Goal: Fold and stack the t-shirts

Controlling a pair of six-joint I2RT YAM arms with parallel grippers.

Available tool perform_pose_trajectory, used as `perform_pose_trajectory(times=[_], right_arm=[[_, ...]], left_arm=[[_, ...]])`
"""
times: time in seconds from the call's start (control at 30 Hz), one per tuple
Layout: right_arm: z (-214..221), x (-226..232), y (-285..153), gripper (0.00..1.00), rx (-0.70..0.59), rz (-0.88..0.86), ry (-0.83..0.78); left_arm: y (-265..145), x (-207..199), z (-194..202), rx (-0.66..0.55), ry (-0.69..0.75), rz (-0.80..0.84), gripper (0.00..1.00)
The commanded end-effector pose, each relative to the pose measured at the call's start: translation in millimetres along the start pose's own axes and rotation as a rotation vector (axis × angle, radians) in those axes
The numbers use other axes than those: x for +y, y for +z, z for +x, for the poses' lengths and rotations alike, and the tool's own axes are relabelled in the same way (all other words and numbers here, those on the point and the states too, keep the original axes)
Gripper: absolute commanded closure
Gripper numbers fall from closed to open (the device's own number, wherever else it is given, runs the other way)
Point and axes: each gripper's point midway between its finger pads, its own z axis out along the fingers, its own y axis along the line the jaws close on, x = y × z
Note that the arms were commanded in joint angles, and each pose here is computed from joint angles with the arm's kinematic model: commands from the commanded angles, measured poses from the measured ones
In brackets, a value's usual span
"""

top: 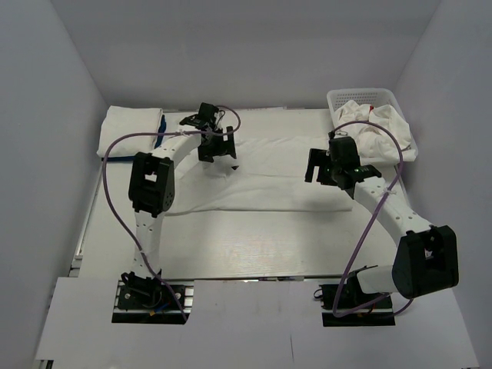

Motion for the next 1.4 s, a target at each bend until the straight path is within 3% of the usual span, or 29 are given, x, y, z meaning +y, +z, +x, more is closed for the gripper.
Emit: perform_pose_trajectory(times=[0.0, 0.23, 0.47, 0.6, 0.77, 1.03, 1.17, 1.2, 1.27, 1.3, 1.33, 1.37], right_arm=[[-8, -3, -6, 0.1, -0.042, 0.008, -0.011], [-12, -6, -11, 0.1, -0.055, 0.029, -0.019], [-8, -2, -5, 0.1, -0.034, 0.008, -0.024], [-6, -3, -4, 0.1, -0.022, 0.009, -0.024], [-8, -3, -4, 0.1, -0.028, 0.01, -0.03], [-6, -3, -7, 0.1, -0.02, 0.01, -0.031], [-7, -3, -5, 0.1, -0.018, 0.008, -0.037], [-5, -2, -4, 0.1, -0.012, 0.009, -0.039], [-5, -2, -3, 0.1, -0.008, 0.006, -0.041], [-4, -2, -3, 0.1, -0.003, 0.006, -0.038], [-2, -4, -2, 0.1, 0.003, 0.008, -0.04], [-2, -1, -2, 0.1, 0.004, 0.002, -0.041]], left_arm=[[-8, -28, -33, -0.108, 0.035, 0.1, 0.0], [0, -40, -43, -0.092, 0.039, 0.147, 0.0], [-52, -23, -48, -0.198, 0.095, 0.043, 0.0], [-57, -9, -39, -0.16, 0.14, 0.004, 0.0], [-27, -4, -21, -0.035, 0.192, -0.04, 0.0], [-18, -3, -11, 0.01, 0.201, -0.027, 0.13], [-23, -8, -13, -0.007, 0.203, -0.001, 0.35], [-23, -9, -13, -0.005, 0.214, 0.008, 0.48], [-23, -12, -14, -0.009, 0.215, 0.024, 0.63], [-23, -12, -14, -0.009, 0.225, 0.024, 0.83], [-24, -14, -17, -0.018, 0.226, 0.027, 0.95], [-27, -16, -21, -0.03, 0.227, 0.03, 1.0]])
